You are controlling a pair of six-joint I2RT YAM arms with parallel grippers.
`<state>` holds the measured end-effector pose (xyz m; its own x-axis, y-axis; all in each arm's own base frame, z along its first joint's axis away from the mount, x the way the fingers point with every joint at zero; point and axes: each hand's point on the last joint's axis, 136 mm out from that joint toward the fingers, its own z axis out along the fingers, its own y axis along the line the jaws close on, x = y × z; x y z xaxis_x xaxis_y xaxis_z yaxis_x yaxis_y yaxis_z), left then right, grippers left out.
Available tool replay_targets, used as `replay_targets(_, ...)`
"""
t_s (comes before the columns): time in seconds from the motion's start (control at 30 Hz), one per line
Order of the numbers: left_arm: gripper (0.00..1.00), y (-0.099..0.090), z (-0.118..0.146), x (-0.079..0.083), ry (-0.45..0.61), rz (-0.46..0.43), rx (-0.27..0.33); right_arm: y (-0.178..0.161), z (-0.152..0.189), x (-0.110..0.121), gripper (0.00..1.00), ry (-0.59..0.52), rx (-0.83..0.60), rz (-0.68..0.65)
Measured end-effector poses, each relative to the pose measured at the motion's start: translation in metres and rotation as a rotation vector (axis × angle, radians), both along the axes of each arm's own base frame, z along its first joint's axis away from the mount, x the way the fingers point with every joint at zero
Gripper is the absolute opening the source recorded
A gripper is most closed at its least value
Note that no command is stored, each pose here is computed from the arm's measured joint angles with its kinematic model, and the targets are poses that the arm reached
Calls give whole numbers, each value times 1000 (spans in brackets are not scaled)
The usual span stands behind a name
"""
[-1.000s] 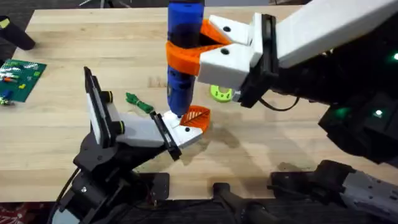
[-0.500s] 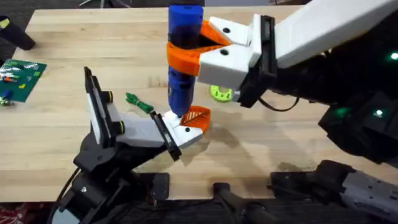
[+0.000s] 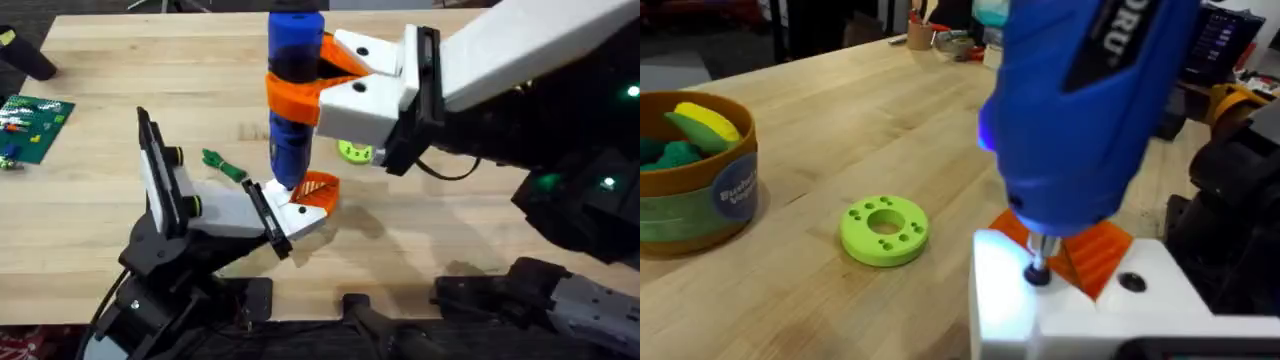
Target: Pick up the gripper from the table and insert it into the empty holder that is missing its gripper. Then pick up a screw, insert it into the mounting hole, and use the screwdriver to tighten it. Finally, clean up the table by picking up the vegetable and placing it into the bucket.
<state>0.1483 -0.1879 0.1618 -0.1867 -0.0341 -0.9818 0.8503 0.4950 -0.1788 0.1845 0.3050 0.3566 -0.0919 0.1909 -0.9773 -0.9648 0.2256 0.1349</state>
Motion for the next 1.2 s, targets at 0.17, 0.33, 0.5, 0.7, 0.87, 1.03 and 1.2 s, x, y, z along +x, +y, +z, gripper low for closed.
replay_targets(0.17, 14, 0, 0, 1, -2, 4, 0, 0, 0, 0, 60, 2, 0, -3)
replay_targets(0.33, 14, 0, 0, 0, -2, -3, 1, 0, 0, -1, 60, 2, -1, 3)
replay_targets(0.5, 14, 0, 0, 0, -2, -1, 1, 0, -1, 0, 61, 16, 0, 1)
replay_targets(0.7, 14, -1, 1, -2, -7, -14, 1, 1, 4, -6, 60, 15, 10, 41)
replay_targets(0.87, 14, -1, 1, -2, -6, -12, 0, 1, 38, -14, 59, -17, 33, 102)
replay_targets(1.03, 14, 0, 0, 0, -5, -2, 1, -19, 111, -35, 61, -174, 179, 138)
replay_targets(1.2, 14, 0, 0, 0, -4, 2, 1, -37, 129, -31, 59, -175, 200, 110)
